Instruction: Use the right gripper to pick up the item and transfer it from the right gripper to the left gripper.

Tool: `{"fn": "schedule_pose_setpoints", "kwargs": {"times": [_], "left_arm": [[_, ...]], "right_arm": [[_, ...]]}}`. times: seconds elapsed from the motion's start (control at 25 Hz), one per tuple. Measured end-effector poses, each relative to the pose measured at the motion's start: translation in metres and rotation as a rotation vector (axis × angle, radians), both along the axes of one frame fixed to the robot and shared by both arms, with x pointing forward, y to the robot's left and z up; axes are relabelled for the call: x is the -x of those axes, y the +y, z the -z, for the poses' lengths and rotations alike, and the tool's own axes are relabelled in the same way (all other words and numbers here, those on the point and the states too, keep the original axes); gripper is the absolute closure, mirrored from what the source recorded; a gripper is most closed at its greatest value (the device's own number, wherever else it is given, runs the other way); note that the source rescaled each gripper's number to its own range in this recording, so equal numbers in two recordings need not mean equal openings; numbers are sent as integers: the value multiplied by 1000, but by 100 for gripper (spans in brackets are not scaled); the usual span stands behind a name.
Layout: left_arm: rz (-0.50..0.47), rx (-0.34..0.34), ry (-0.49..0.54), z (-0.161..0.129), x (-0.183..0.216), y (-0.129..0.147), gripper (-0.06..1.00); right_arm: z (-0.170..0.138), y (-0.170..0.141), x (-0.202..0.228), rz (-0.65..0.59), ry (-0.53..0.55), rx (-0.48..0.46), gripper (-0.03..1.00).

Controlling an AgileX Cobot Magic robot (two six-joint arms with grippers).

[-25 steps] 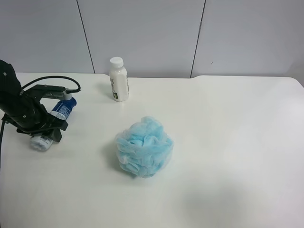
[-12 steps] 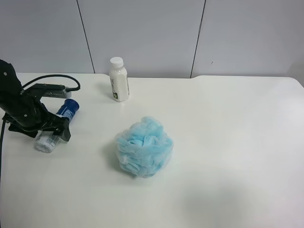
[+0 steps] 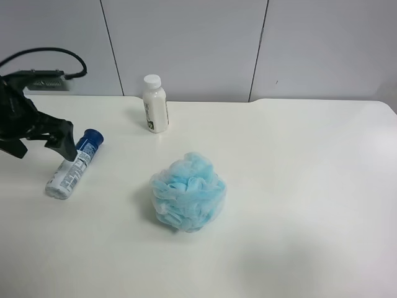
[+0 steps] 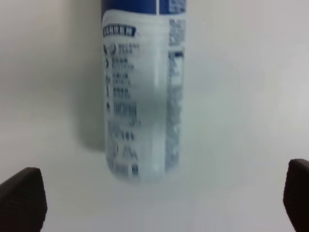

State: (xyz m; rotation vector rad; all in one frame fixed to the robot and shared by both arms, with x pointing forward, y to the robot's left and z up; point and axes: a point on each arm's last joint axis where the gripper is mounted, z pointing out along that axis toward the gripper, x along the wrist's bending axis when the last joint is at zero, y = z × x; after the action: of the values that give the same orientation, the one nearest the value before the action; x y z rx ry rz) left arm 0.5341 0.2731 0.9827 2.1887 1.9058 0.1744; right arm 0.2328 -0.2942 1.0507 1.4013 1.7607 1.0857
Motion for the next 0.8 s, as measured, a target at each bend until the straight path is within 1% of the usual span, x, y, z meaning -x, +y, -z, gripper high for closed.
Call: {"fn": "schedule_pose_setpoints", "kwargs": {"times": [0.08,0.16,0.24,0.32,0.36,0.56,0.64,0.68,0.8], "left_arm": [[6,0,-16,-21,13,1,-4],[12,-6,-66,-43,27,3,-4],[12,-4,-150,-69,48,4,-4],[3,3,-215,-85,69,6,-5],[-6,10,-267,-95,84,7,-5],[-41,41,-410,-120,154,12,-5],[-45,49,-450,-124,182,13,-5],[-43,53,-495,-128,197,15,-5],[-40,59,-563,-129,229,17,-5]], "right_arm": [[0,0,0,0,0,0,-3],[0,0,0,0,0,0,-3],[0,0,0,0,0,0,-3],[0,0,0,0,0,0,-3],[0,0,0,0,0,0,-3],[0,0,0,0,0,0,-3],[0,0,0,0,0,0,-3],[0,0,0,0,0,0,-3],[0,0,0,0,0,0,-3]]}}
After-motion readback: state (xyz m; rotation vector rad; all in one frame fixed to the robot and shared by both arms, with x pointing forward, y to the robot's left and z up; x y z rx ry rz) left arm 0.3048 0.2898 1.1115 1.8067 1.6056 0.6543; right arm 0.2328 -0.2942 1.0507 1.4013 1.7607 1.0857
